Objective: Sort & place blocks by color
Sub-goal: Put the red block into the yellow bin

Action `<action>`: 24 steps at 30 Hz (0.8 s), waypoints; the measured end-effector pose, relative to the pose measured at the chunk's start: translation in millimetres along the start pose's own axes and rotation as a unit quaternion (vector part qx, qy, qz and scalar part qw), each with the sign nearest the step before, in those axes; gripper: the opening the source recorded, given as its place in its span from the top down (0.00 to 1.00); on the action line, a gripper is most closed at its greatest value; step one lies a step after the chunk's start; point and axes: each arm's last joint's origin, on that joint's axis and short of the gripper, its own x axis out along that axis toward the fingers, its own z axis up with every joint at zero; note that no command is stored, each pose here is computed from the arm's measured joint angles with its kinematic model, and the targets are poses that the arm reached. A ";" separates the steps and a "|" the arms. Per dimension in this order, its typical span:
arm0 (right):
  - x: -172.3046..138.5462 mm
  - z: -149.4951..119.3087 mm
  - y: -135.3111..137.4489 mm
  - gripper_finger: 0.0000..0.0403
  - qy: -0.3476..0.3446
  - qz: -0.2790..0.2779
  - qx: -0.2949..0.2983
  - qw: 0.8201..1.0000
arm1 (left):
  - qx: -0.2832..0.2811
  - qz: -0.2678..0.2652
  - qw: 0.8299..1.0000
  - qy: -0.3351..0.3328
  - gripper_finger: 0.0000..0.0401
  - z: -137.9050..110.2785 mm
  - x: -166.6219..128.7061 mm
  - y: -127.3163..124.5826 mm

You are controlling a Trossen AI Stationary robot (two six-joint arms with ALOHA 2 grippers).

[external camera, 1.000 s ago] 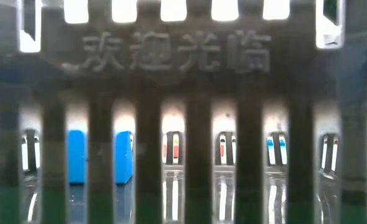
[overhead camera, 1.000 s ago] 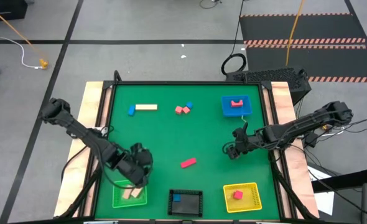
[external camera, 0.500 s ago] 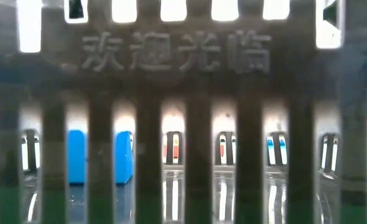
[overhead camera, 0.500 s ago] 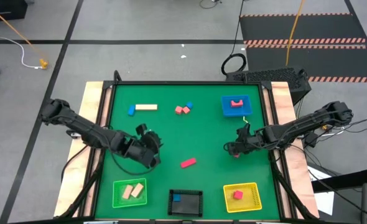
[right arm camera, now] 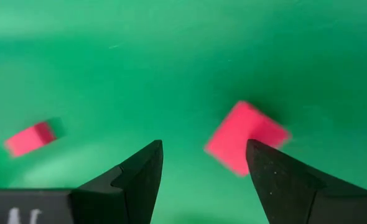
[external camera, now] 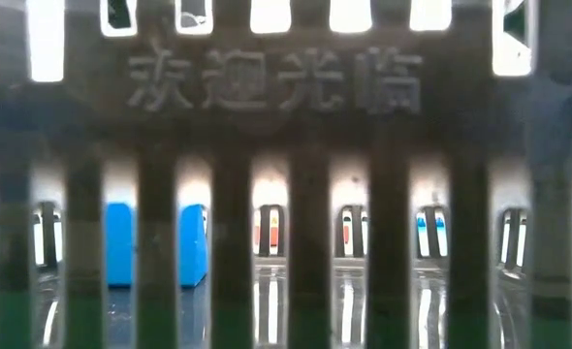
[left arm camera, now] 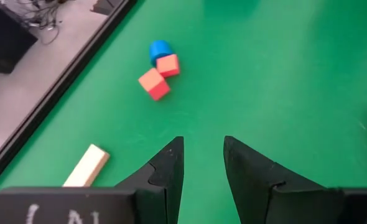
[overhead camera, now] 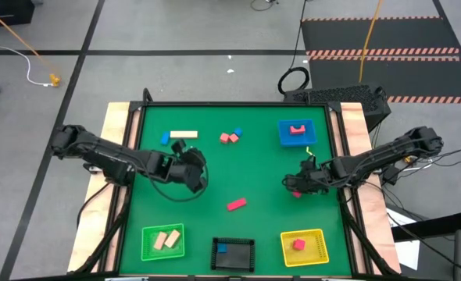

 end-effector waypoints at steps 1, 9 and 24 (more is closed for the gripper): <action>0.0 -0.8 2.7 0.44 0.003 0.014 -0.011 1.000 | -0.004 0.004 1.000 0.001 0.71 0.9 1.7 1.9; -1.5 -5.7 15.8 0.44 0.021 0.085 -0.127 0.988 | -0.015 0.018 1.000 0.005 0.71 3.9 7.6 9.6; -3.2 -30.7 5.4 0.44 0.134 0.081 -0.369 0.916 | -0.018 0.017 1.000 0.005 0.71 3.9 7.5 9.4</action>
